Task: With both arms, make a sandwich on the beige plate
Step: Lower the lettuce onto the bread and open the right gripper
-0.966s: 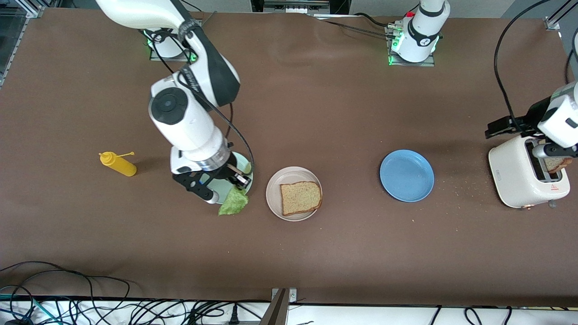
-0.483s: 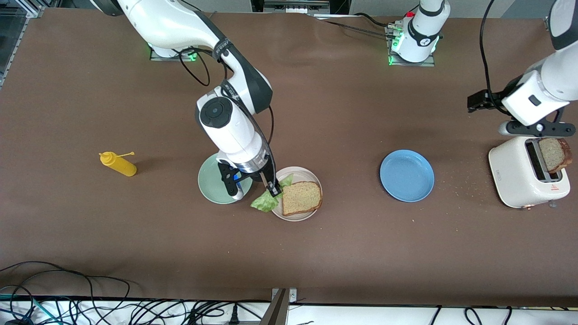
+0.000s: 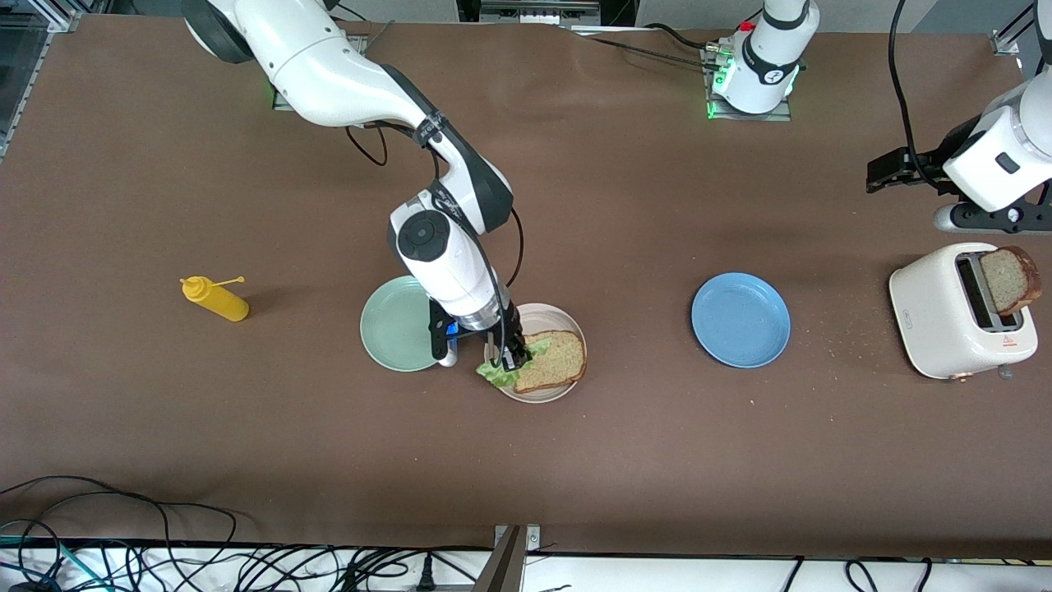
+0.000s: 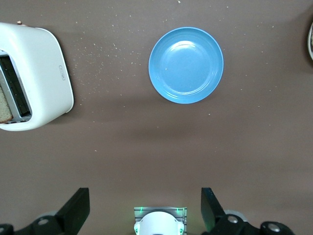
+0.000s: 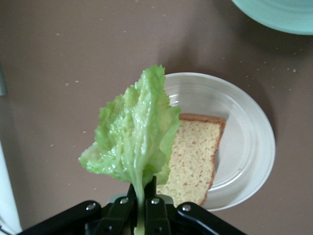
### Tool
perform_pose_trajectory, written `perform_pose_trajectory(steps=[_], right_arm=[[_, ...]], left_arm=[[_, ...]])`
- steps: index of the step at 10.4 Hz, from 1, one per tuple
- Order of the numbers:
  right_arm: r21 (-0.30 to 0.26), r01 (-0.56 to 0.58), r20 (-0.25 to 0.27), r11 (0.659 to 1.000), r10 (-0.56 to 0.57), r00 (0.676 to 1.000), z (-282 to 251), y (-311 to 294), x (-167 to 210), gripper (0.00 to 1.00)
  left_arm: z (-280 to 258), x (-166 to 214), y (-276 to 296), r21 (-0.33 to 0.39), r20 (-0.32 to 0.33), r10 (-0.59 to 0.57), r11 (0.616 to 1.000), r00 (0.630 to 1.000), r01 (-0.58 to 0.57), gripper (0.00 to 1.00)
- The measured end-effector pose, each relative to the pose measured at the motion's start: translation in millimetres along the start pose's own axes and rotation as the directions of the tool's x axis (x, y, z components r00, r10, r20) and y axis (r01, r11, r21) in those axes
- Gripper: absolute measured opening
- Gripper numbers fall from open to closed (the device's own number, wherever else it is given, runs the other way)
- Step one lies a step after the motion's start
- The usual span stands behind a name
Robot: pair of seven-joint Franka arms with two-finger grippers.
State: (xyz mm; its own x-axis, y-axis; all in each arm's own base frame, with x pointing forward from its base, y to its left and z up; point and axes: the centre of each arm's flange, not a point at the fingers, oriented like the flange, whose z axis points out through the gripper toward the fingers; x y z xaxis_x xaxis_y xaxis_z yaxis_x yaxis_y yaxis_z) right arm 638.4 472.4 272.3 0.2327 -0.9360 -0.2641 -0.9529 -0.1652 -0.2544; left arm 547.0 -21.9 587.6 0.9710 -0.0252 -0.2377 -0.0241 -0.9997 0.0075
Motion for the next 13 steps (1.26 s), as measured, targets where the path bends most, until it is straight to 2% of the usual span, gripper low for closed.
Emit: perform_pose_trajectory(steps=[1,2,3,5,7,9,13], right_arm=[[-0.063,-0.004,-0.015,0.998,0.004,1.000,9,8,1,0.07],[-0.101,-0.001,-0.021,0.995,-0.001,1.000,12,15,-3,0.07],[-0.115,0.006,-0.018,0.993,-0.008,1.000,13,19,-10,0.07],[-0.123,0.022,-0.011,0.992,-0.023,1.000,14,26,-25,0.07],[-0.124,0.042,-0.007,0.991,-0.043,0.999,14,30,-34,0.07],[-0.127,0.119,-0.001,0.985,-0.120,0.993,17,31,-33,0.07],[-0.110,0.199,0.005,0.974,-0.200,0.980,23,31,-31,0.07]], left_arm=[[-1,0,-3,-0.029,0.000,-0.007,1.000,1.000,0.007,1.00],[-1,0,-13,-0.044,0.000,-0.026,0.999,1.000,0.026,1.00],[0,0,-30,-0.061,0.000,-0.055,0.997,0.998,0.055,1.00],[2,2,-61,-0.089,-0.005,-0.107,0.990,0.994,0.106,1.00],[4,8,-68,-0.092,-0.026,-0.121,0.989,0.992,0.118,1.00],[6,9,-77,-0.095,-0.025,-0.137,0.986,0.990,0.134,1.00],[6,10,-65,-0.090,-0.026,-0.117,0.989,0.993,0.114,1.00]])
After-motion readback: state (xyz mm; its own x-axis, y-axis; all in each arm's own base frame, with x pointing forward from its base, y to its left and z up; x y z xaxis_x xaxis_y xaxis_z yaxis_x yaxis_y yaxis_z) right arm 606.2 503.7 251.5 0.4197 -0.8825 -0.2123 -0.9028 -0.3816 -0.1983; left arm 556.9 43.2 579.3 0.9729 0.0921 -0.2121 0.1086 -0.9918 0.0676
